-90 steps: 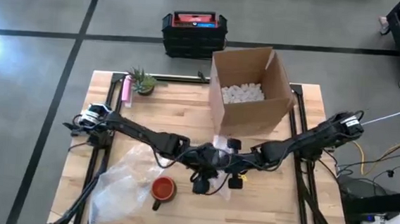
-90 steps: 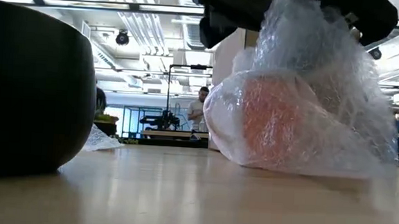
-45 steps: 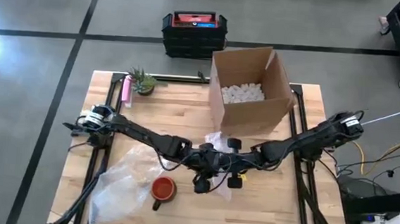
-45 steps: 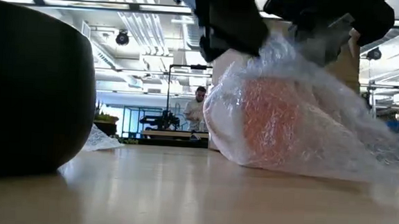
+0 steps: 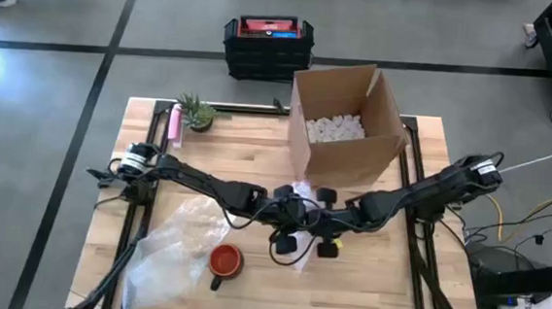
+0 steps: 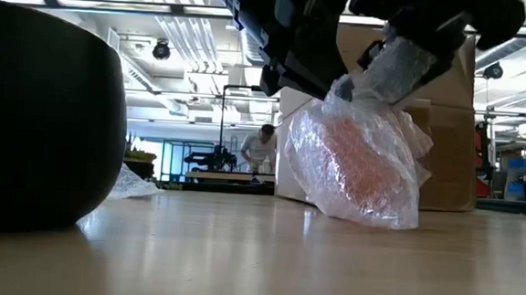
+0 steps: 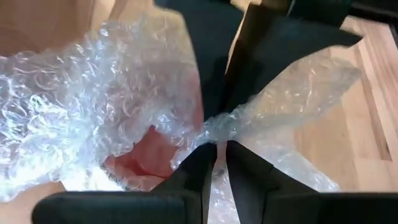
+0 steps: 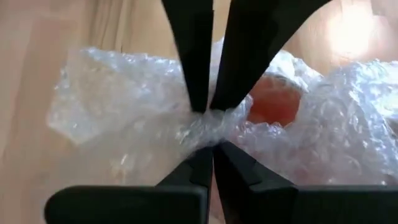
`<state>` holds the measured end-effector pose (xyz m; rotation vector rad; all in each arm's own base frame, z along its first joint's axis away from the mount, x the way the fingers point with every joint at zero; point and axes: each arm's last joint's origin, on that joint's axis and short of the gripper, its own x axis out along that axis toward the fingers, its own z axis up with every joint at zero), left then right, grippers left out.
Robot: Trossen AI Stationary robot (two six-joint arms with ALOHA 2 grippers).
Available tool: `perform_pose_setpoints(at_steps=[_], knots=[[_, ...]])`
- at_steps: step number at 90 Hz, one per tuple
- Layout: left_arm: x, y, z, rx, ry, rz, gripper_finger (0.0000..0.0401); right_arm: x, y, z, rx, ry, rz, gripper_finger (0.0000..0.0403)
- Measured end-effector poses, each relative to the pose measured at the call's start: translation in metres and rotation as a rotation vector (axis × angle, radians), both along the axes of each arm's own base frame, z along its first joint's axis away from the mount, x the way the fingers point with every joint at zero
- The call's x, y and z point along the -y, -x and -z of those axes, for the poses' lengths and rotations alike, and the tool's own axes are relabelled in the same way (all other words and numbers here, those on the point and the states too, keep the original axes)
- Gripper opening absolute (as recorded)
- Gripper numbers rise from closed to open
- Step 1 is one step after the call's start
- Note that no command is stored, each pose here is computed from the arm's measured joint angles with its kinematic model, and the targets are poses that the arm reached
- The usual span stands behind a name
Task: Wrap mug
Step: Wrap the orange mug with the right transparent bubble wrap
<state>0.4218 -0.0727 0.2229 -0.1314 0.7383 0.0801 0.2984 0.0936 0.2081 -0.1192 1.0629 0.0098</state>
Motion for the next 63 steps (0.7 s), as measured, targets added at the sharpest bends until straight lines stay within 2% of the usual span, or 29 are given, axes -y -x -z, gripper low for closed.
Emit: perform_pose_setpoints(at_steps=[29,39,50,63], knots=[[-0.001,-0.006,0.005,0.027,-0.006,-0.026,0.0036,0.0,-0.002,-0.042,-0.064,0.045,-0.021,0.0],[-0.001,-0.007,0.009,0.027,-0.005,-0.026,0.0036,0.002,-0.002,-0.052,-0.044,0.124,0.005,0.0],[0.0,-0.008,0.011,0.023,0.002,-0.02,0.0036,0.007,-0.001,-0.05,-0.012,0.251,0.066,0.0],[0.0,-0.009,0.011,0.025,0.004,-0.018,0.0036,0.016,-0.002,-0.03,-0.006,0.273,0.092,0.0]])
